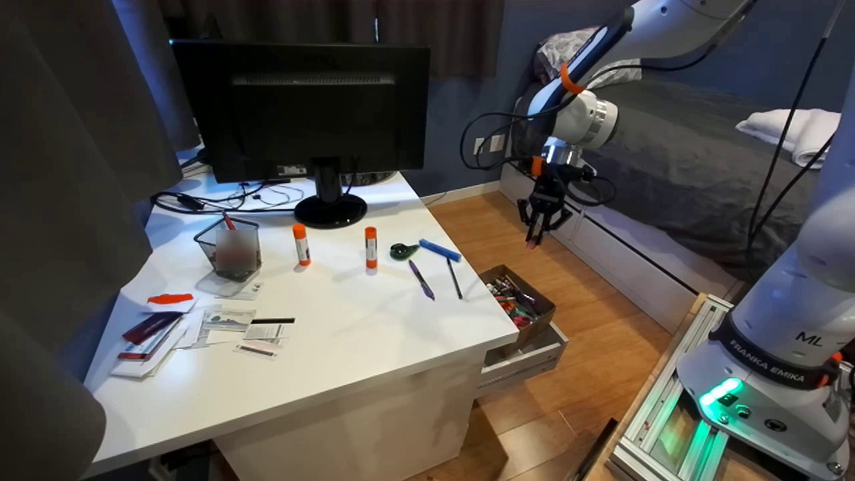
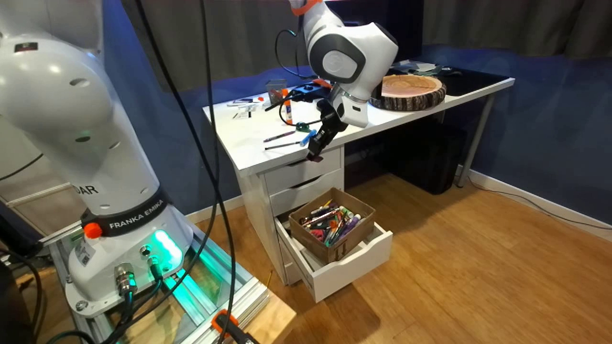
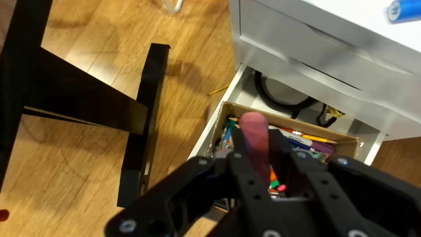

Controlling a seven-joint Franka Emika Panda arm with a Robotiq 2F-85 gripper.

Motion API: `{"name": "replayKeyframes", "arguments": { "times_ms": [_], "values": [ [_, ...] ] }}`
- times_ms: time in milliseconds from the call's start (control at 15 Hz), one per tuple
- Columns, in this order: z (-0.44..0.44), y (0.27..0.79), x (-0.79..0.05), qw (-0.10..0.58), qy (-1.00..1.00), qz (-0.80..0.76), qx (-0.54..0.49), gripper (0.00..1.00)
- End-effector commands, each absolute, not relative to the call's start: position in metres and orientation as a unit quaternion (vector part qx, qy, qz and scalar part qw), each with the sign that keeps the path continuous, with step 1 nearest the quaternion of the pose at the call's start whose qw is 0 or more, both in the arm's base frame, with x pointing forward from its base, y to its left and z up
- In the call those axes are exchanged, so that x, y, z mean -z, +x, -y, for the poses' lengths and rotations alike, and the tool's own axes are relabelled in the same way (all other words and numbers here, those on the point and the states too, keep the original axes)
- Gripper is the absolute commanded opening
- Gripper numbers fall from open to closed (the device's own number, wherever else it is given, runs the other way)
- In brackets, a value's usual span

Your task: Put the eraser inside the box

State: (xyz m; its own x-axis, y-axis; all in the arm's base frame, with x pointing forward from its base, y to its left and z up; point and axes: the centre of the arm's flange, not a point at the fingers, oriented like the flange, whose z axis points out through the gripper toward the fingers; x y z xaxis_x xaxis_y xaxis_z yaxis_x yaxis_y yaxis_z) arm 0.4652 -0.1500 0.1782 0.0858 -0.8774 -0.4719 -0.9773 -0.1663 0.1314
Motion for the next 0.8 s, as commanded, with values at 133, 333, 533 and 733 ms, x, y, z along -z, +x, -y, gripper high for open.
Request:
{"name": "replayKeyframes", "arguments": {
  "times_ms": [133,333,533,733],
  "values": [
    [0.159,0.513,-0.095,0.101,-0.72,-0.624,-0.285,0.06],
    [0.158,0.527,-0.056,0.097,-0.722,-0.624,-0.281,0.06],
    [0.164,0.539,-0.028,0.099,-0.722,-0.626,-0.279,0.06],
    [0.173,0.547,-0.005,0.1,-0.721,-0.629,-0.271,0.06]
  ]
}}
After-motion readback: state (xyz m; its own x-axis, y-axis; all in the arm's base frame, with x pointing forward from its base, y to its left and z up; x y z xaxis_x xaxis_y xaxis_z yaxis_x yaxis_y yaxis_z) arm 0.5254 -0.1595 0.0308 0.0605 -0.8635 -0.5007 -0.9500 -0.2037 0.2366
